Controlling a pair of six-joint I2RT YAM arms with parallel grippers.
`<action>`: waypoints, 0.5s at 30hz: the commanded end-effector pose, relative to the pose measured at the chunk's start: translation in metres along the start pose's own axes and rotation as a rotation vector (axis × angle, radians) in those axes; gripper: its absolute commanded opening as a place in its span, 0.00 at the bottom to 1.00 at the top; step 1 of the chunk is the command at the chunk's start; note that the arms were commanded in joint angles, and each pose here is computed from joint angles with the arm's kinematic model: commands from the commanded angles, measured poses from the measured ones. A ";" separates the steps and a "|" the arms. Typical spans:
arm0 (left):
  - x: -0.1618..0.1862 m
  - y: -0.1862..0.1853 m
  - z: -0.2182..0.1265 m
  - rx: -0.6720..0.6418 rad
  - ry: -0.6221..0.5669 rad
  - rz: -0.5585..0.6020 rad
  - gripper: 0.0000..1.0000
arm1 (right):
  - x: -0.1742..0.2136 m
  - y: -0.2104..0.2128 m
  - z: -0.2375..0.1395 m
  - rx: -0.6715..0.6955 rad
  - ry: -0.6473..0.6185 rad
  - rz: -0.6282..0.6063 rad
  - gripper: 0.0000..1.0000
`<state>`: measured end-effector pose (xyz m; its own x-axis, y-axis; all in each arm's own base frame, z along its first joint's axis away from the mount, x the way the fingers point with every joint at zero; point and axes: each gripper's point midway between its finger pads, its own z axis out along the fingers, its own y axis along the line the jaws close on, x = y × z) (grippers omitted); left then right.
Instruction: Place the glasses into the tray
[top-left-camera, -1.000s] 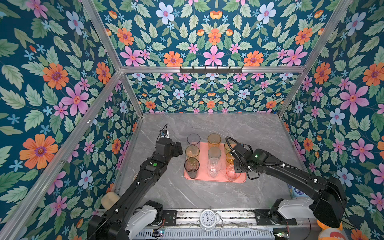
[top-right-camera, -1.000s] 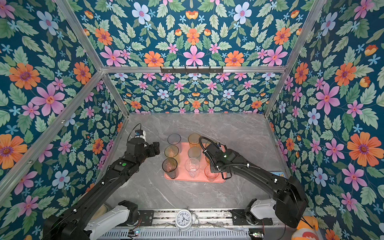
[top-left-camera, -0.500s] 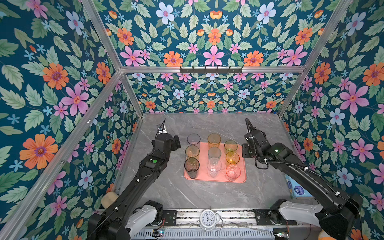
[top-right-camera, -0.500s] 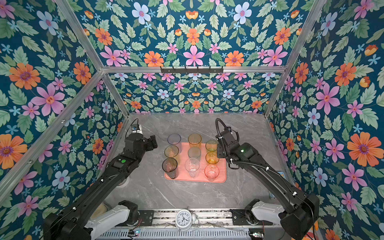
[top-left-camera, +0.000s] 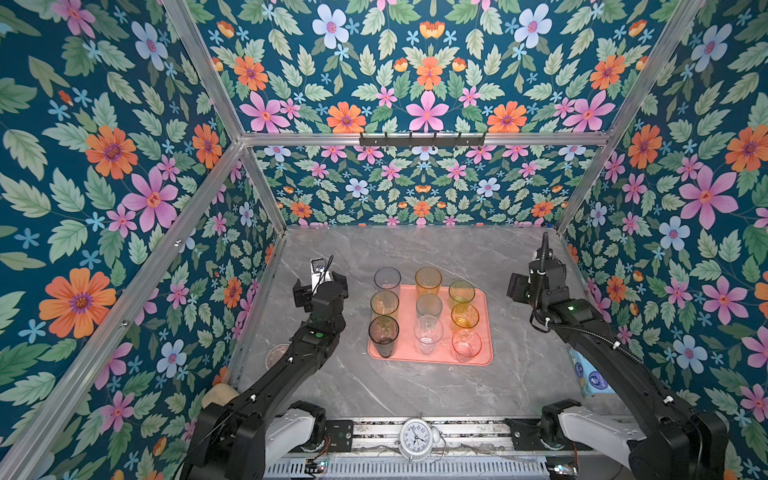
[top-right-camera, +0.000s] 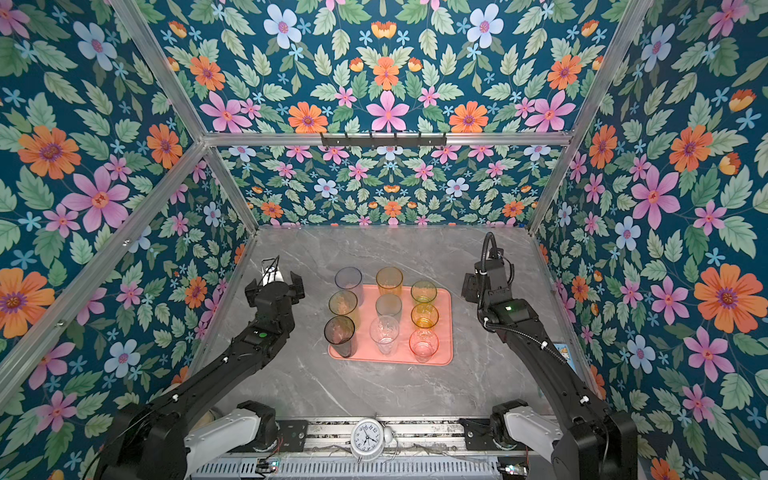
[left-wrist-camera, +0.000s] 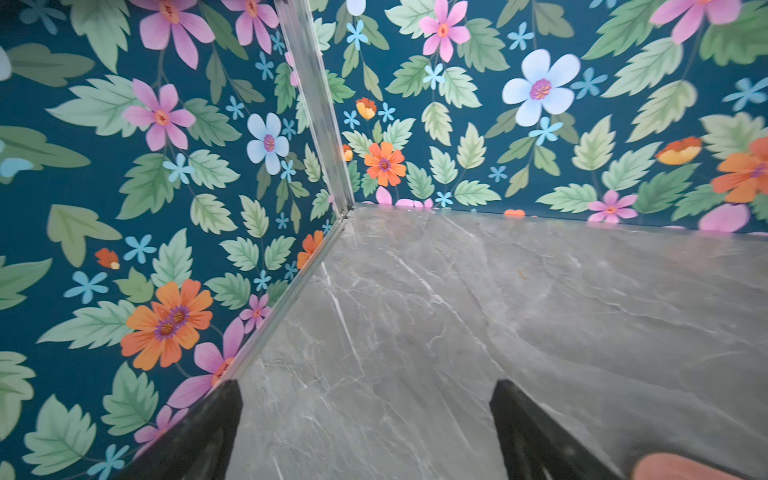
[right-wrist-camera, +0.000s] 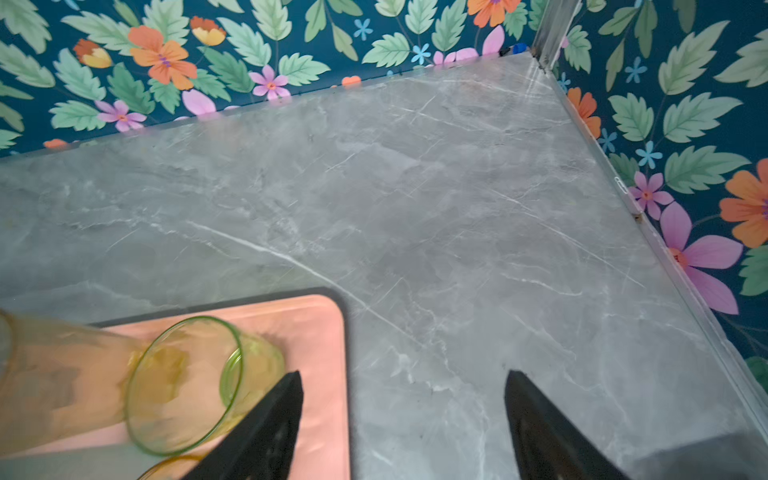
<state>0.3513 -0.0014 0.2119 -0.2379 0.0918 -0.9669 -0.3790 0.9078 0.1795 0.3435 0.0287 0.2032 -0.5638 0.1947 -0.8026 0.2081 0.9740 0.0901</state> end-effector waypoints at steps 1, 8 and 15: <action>-0.018 0.022 0.007 -0.109 -0.120 -0.027 0.99 | -0.025 -0.006 0.011 0.030 -0.159 -0.009 0.90; 0.035 0.037 0.043 -0.142 -0.022 -0.081 0.99 | 0.000 -0.044 0.058 0.157 -0.159 0.016 0.99; 0.067 0.033 0.056 -0.041 0.013 -0.127 0.99 | 0.019 -0.067 0.077 0.213 -0.194 -0.033 0.99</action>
<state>0.3638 0.0649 0.1337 -0.2929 0.0278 -0.9557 -0.4933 0.8519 0.1760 0.3673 -0.0338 0.1132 -0.5198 0.1470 -0.8415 0.3488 0.9357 -0.0520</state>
